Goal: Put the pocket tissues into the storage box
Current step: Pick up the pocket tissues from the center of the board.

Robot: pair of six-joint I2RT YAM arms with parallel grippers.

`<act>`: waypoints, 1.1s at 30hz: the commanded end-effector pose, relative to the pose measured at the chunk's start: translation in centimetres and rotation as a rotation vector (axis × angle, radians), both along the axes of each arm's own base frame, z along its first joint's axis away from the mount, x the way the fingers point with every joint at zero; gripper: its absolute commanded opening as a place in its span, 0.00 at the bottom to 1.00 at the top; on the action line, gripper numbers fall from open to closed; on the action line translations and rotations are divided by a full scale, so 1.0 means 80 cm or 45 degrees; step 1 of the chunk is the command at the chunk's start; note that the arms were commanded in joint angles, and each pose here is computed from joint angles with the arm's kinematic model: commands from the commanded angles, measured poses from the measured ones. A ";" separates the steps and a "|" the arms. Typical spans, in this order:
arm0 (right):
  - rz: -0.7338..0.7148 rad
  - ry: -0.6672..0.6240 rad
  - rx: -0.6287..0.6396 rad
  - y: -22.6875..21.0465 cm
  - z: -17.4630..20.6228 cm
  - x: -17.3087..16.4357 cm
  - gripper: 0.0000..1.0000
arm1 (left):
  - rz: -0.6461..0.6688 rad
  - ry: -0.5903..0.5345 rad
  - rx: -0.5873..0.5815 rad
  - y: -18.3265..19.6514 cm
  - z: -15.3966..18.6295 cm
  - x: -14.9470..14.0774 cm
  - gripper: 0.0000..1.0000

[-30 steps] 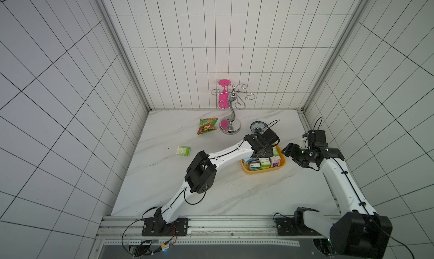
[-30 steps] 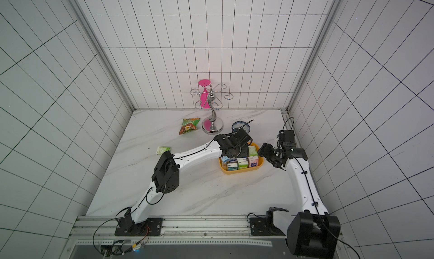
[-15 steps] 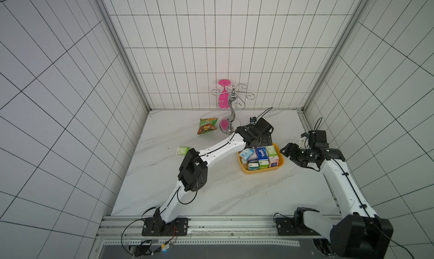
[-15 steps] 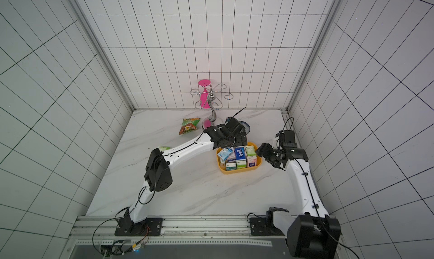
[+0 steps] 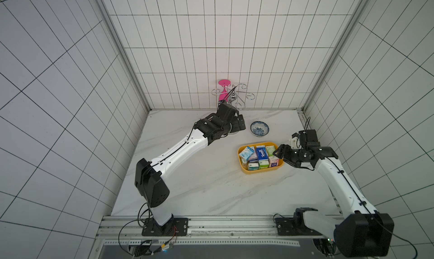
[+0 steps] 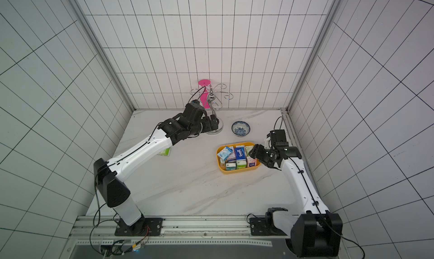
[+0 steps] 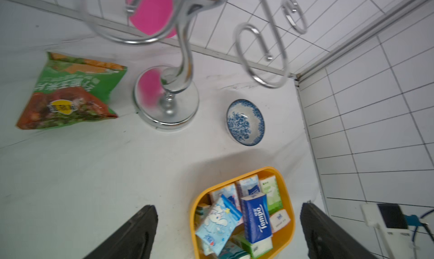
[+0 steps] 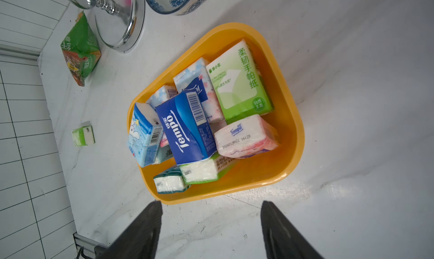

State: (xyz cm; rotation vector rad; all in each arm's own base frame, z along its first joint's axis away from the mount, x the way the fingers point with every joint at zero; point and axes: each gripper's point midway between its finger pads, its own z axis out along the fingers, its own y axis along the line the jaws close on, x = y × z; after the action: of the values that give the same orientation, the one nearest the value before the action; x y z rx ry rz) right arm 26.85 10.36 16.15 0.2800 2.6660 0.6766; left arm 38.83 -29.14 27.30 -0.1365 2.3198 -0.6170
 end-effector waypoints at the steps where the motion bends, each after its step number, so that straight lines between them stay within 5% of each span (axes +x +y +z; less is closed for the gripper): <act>1: 0.010 -0.036 -0.012 0.012 0.018 0.007 0.70 | 0.031 0.033 0.046 0.063 -0.020 0.000 0.98; 8: 0.050 -0.035 -0.009 0.034 0.016 0.009 0.71 | 0.252 0.187 0.173 0.217 -0.098 -0.009 0.98; 14: 0.076 -0.017 -0.045 0.039 0.014 0.010 0.70 | 0.338 0.402 0.209 0.299 -0.170 -0.019 0.98; 18: 0.081 -0.005 -0.066 0.039 0.010 0.010 0.71 | 0.394 0.560 0.199 0.330 -0.211 -0.016 0.97; 23: 0.089 0.023 -0.085 0.040 0.001 0.010 0.71 | 0.692 0.697 0.028 0.341 -0.249 -0.019 0.98; 27: 0.102 0.039 -0.092 0.042 -0.005 0.012 0.71 | 0.995 0.721 -0.128 0.346 -0.251 -0.025 0.98; 33: 0.106 0.038 -0.103 0.041 -0.006 0.008 0.71 | 1.214 0.721 -0.299 0.342 -0.243 -0.004 0.98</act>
State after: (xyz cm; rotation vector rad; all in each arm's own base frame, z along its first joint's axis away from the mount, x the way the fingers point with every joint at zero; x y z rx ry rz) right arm 27.12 13.58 14.30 0.1884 2.7688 0.6100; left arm 36.49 -1.98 6.46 -1.4079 2.4749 -0.3012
